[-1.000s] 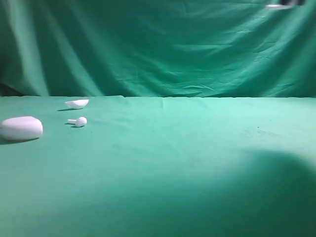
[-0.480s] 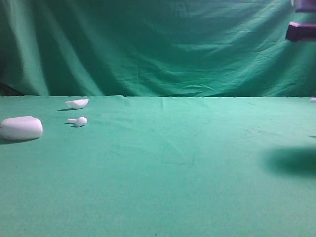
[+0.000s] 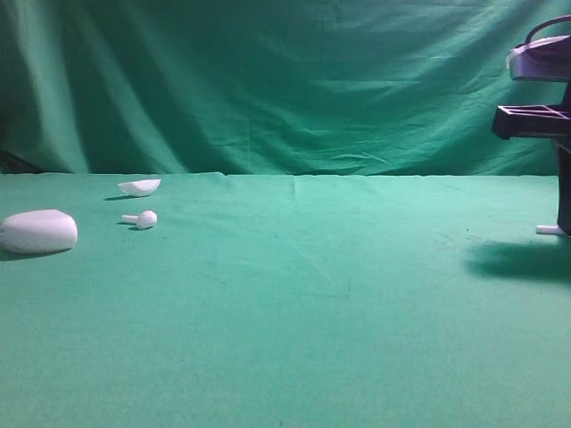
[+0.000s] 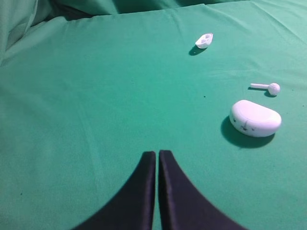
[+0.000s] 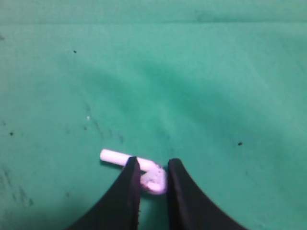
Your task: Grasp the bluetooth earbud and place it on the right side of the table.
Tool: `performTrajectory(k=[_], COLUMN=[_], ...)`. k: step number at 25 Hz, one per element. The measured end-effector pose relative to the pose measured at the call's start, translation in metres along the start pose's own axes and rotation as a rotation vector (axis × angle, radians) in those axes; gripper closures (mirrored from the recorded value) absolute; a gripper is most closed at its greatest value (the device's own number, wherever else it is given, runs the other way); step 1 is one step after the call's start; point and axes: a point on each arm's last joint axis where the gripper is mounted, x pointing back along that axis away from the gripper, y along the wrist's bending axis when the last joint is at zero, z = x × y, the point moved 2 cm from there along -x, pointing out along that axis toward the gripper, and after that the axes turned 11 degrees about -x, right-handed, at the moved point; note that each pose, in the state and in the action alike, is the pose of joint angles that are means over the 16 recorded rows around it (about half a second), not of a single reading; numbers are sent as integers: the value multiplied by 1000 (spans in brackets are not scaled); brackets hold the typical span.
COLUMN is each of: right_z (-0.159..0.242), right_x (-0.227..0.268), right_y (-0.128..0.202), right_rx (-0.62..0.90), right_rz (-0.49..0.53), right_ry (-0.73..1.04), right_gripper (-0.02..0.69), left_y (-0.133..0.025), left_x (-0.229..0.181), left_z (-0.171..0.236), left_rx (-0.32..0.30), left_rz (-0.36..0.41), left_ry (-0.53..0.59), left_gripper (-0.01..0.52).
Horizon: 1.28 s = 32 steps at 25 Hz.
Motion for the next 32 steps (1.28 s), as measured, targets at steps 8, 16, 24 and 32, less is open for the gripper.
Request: performTrajectory(k=[8,16,24,32], right_z=[0,0,-9,-1], right_x=[-10,-6,36,131], right_y=[1,1,4,1], right_rx=[-1,-4,2,17], right_rz=[0,-1,-21,-84], right_ry=[8,27,7,-133], right_gripper=[490,408,379,500], left_y=[0,0,0,0], left_x=[0,0,0,0], left_z=[0,0,0,0], left_rx=[0,0,0,0], left_rz=[0,0,0,0], left_ry=[0,0,0,0], left_gripper=[514,514,514,514])
